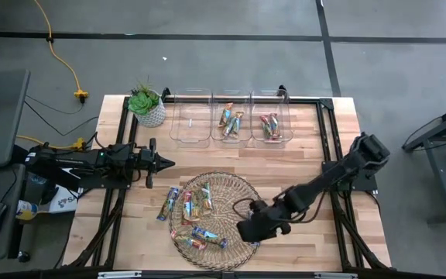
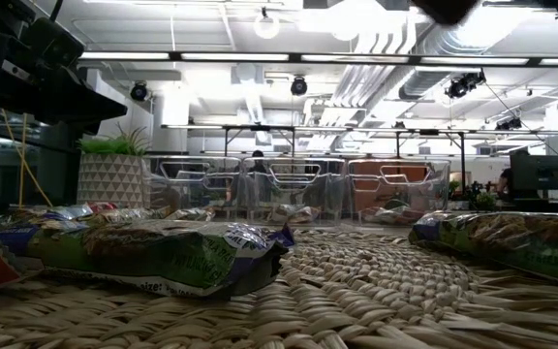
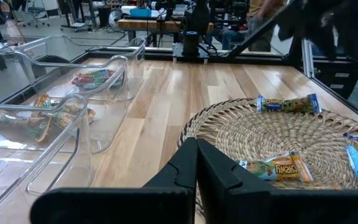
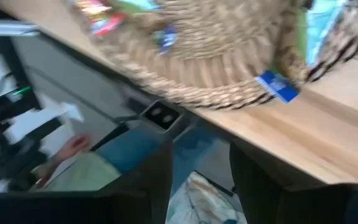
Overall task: Pick and place Granola Bars by type
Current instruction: Put the blue granola bar into the left transparent bin
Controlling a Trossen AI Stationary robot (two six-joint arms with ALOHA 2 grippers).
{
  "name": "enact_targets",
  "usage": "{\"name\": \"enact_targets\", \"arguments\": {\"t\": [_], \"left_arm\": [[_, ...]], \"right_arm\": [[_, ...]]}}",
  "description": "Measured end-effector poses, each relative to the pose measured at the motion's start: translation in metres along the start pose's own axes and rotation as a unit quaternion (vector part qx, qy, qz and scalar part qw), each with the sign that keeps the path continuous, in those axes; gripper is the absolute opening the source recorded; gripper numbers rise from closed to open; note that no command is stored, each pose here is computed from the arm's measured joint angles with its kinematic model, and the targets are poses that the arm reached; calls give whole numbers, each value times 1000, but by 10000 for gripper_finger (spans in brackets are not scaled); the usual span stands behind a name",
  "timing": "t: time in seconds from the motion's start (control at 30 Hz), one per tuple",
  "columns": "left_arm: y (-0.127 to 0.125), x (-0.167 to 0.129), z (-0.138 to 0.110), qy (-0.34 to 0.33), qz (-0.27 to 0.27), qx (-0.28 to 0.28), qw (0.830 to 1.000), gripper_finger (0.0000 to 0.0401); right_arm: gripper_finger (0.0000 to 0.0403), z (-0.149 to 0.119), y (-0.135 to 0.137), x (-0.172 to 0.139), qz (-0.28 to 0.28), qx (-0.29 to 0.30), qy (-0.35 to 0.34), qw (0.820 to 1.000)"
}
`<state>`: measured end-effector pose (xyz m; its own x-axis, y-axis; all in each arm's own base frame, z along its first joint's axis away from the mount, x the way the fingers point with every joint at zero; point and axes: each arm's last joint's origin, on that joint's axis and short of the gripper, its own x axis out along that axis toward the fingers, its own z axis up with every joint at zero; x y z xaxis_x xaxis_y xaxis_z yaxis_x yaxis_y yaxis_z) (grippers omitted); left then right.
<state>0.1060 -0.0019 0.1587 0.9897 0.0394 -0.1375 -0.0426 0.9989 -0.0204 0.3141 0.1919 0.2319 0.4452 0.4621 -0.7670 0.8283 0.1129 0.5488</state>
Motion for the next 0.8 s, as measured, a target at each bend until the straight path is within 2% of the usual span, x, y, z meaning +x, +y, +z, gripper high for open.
{"name": "enact_targets", "arguments": {"t": [0.2, 0.47, 0.8], "left_arm": [[0, 0, 0, 0, 0, 0, 1000, 1], [0, 0, 0, 0, 0, 0, 1000, 1], [0, 0, 0, 0, 0, 0, 1000, 1]], "right_arm": [[142, 9, -12, 25, -54, 12, -34, 998], [142, 19, -26, 24, -117, -10, -111, 987], [156, 33, -23, 21, -119, -90, -161, 976]]}}
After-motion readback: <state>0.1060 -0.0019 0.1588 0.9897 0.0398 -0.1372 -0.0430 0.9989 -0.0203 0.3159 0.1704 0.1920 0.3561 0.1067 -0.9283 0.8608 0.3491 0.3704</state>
